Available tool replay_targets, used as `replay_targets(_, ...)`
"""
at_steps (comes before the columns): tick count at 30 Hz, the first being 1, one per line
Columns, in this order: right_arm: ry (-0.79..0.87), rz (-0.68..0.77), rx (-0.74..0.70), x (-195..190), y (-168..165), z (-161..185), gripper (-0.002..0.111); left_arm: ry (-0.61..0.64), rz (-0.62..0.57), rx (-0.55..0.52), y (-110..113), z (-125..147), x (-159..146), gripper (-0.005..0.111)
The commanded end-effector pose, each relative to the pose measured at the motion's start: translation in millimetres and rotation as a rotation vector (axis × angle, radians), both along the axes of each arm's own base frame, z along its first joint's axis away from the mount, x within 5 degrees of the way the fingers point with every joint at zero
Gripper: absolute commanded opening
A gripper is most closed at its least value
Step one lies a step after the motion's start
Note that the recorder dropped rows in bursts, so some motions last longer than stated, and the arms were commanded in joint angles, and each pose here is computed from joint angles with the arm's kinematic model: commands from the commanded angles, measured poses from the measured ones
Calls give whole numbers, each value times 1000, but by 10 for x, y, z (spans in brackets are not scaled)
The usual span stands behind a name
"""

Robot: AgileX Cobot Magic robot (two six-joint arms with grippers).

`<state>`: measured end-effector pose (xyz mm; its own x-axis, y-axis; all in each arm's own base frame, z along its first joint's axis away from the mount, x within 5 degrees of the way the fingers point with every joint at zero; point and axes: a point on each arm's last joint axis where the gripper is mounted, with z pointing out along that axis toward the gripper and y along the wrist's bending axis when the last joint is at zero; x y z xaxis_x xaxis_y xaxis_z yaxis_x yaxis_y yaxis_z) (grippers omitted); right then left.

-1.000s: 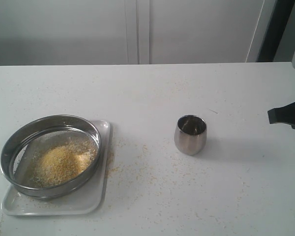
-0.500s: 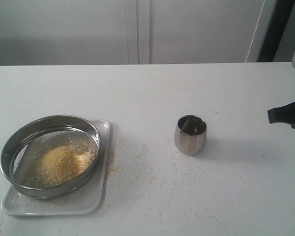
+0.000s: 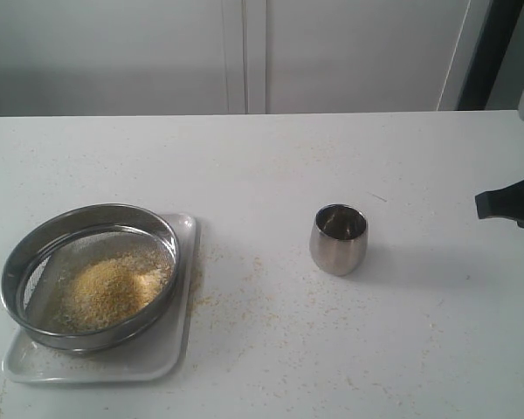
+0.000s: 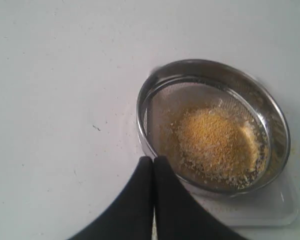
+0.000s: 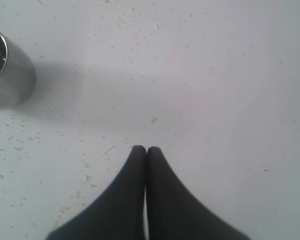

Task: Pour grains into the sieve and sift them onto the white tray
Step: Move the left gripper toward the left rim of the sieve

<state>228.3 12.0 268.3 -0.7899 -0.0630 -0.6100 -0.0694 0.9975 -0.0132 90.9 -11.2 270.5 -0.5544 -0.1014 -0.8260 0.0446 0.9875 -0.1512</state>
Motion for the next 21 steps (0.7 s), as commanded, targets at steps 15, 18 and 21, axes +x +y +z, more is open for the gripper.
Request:
replay_targets(15,-26,3,-4,7,-10,38,0,482,-262,106,-103,192,1204,0)
replay_targets(18,-26,3,-4,7,-10,38,0,513,-284,115,-107,176,1363,2)
replay_targets(21,-26,3,-4,7,-10,38,0,543,-305,163,-84,137,1510,18)
